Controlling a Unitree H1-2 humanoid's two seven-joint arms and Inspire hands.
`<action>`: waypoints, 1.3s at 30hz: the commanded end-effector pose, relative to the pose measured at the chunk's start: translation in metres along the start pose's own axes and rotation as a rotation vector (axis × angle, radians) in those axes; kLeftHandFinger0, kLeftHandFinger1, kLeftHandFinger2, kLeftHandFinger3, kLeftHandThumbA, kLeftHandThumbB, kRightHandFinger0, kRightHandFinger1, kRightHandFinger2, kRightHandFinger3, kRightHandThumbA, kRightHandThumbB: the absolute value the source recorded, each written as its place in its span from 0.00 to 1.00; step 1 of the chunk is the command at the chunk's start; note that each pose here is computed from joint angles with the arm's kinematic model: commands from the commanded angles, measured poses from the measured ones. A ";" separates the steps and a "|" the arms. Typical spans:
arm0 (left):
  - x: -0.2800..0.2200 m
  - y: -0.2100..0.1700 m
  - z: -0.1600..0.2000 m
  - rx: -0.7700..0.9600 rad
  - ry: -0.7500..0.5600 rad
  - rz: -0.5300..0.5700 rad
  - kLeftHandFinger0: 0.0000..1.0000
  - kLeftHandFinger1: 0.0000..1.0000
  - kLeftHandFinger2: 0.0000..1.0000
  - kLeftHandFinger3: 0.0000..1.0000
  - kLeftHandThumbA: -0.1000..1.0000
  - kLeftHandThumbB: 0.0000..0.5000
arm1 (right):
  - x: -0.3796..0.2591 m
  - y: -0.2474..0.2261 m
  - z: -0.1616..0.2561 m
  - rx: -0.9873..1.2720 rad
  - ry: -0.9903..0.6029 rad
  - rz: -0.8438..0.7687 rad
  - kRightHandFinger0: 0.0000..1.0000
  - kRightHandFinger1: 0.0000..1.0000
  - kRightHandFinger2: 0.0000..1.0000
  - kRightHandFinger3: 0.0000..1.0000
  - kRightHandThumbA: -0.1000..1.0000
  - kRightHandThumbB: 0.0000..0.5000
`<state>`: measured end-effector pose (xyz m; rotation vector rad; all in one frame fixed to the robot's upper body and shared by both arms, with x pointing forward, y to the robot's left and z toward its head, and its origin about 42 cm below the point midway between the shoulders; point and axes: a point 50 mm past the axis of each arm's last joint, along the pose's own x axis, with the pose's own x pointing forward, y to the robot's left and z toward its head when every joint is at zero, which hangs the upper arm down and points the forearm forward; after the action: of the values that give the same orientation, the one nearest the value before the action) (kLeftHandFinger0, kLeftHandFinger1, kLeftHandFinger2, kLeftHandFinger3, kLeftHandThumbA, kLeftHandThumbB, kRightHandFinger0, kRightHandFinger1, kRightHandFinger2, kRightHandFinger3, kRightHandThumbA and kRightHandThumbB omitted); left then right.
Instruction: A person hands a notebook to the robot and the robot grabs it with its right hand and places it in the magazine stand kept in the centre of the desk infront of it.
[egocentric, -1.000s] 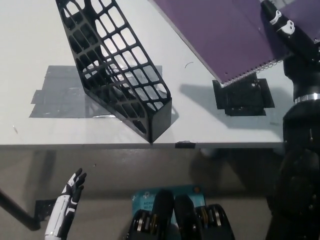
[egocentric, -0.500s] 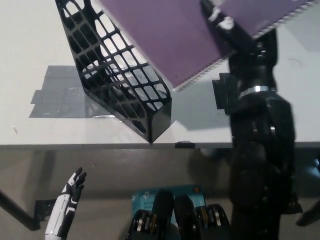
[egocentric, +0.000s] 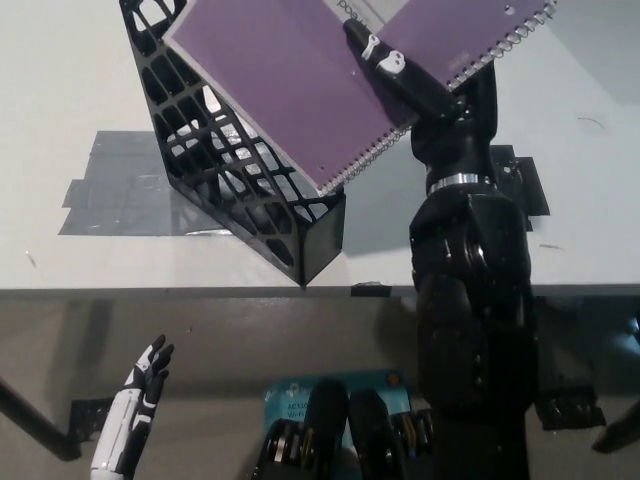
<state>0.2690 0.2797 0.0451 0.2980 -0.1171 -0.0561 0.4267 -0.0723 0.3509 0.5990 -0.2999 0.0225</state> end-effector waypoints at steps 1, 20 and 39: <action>0.006 0.006 0.014 0.014 -0.083 0.024 1.00 1.00 1.00 1.00 1.00 1.00 | 0.004 0.055 0.036 0.108 -0.240 0.079 0.00 0.00 0.00 0.00 1.00 0.04; 0.005 0.004 0.014 0.009 -0.083 0.025 1.00 1.00 1.00 1.00 1.00 1.00 | 0.002 0.077 0.049 0.253 -0.281 0.049 0.00 0.00 0.00 0.00 0.94 0.04; 0.011 0.006 0.018 0.025 -0.102 0.022 1.00 1.00 1.00 1.00 1.00 1.00 | -0.004 0.087 0.016 0.216 -0.240 0.030 0.00 0.00 0.00 0.00 0.96 0.02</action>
<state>0.2704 0.2770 0.0487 0.3089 -0.1338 -0.0594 0.4227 -0.0320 0.3760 0.7234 -0.4174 -0.0454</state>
